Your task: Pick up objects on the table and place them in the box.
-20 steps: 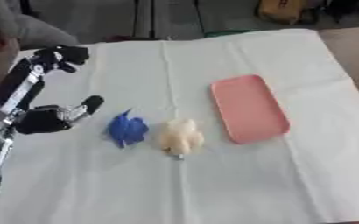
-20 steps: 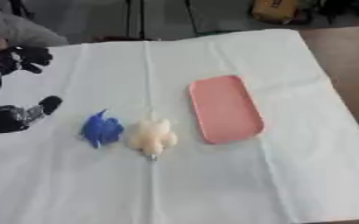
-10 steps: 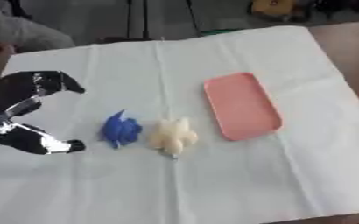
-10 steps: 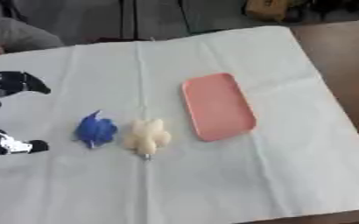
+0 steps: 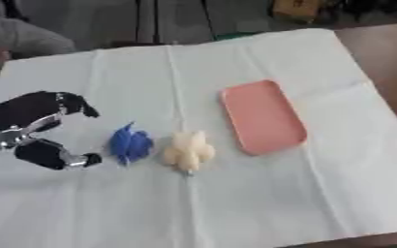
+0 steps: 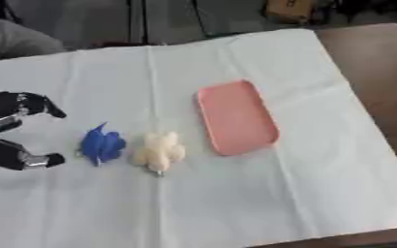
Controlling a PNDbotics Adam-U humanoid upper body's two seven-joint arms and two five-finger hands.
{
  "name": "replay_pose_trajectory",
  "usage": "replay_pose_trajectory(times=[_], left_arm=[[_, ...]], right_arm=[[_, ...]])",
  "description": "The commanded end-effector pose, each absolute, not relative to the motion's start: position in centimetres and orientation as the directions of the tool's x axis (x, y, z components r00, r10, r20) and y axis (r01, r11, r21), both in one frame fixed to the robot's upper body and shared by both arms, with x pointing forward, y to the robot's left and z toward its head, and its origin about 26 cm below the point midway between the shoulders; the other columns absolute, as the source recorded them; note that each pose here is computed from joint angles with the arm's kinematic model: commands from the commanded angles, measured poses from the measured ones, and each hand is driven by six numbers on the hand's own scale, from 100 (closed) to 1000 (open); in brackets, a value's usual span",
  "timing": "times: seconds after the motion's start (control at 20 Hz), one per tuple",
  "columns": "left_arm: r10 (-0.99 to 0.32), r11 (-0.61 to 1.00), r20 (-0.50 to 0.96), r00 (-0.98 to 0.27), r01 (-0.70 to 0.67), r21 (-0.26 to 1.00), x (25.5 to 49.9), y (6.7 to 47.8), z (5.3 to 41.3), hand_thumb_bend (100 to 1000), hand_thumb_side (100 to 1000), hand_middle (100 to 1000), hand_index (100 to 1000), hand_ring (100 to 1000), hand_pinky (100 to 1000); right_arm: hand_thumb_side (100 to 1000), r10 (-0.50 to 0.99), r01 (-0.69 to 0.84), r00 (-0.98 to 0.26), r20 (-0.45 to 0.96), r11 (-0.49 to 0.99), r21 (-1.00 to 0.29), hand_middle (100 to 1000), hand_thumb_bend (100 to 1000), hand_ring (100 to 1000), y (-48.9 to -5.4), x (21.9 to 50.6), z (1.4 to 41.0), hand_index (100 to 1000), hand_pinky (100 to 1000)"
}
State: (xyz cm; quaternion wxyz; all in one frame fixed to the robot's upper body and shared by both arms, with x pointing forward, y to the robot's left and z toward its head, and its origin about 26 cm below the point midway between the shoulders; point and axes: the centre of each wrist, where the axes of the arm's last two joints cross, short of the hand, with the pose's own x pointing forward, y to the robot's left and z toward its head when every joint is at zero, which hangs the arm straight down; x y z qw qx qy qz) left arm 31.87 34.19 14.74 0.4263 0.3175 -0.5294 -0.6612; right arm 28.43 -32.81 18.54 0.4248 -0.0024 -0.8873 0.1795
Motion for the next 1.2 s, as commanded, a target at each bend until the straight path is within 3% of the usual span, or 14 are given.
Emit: replay_pose_trajectory(times=[0.05, 0.1, 0.15, 0.2, 0.55, 1.2], left_arm=[[-0.902, -0.101, 0.009, -0.432, 0.232, 0.968, 32.8, 34.0, 14.4, 617, 695, 684, 811, 784, 793], [-0.898, -0.104, 0.008, -0.44, 0.23, 0.968, 33.0, 33.7, 14.2, 617, 695, 684, 811, 784, 793], [-0.894, -0.108, 0.006, -0.448, 0.228, 0.968, 33.1, 33.5, 14.1, 687, 723, 680, 810, 784, 793], [-0.888, -0.115, 0.003, -0.46, 0.227, 0.967, 33.3, 33.2, 14.0, 621, 698, 680, 810, 784, 793], [-0.851, -0.166, -0.036, -0.524, 0.203, 0.965, 33.7, 31.6, 13.8, 632, 673, 676, 809, 783, 793], [-0.862, -0.201, -0.081, -0.501, 0.19, 0.961, 34.1, 31.4, 12.8, 645, 622, 655, 790, 756, 781]], right_arm=[[701, 0.171, -0.145, -0.659, 0.733, 0.927, -0.347, 754, 100, 395, -32.9, 28.3, 19.4, 689, 380], [701, 0.171, -0.145, -0.659, 0.733, 0.927, -0.347, 754, 100, 395, -32.9, 28.2, 19.4, 689, 380], [696, 0.17, -0.145, -0.659, 0.732, 0.927, -0.346, 753, 100, 395, -32.9, 28.2, 19.4, 689, 380], [701, 0.17, -0.147, -0.66, 0.732, 0.926, -0.347, 754, 100, 395, -32.9, 28.3, 19.4, 689, 380], [701, 0.167, -0.15, -0.66, 0.733, 0.926, -0.346, 754, 100, 395, -32.8, 28.3, 19.4, 689, 380], [701, 0.165, -0.153, -0.66, 0.733, 0.926, -0.346, 753, 100, 395, -32.8, 28.3, 19.4, 689, 380]])
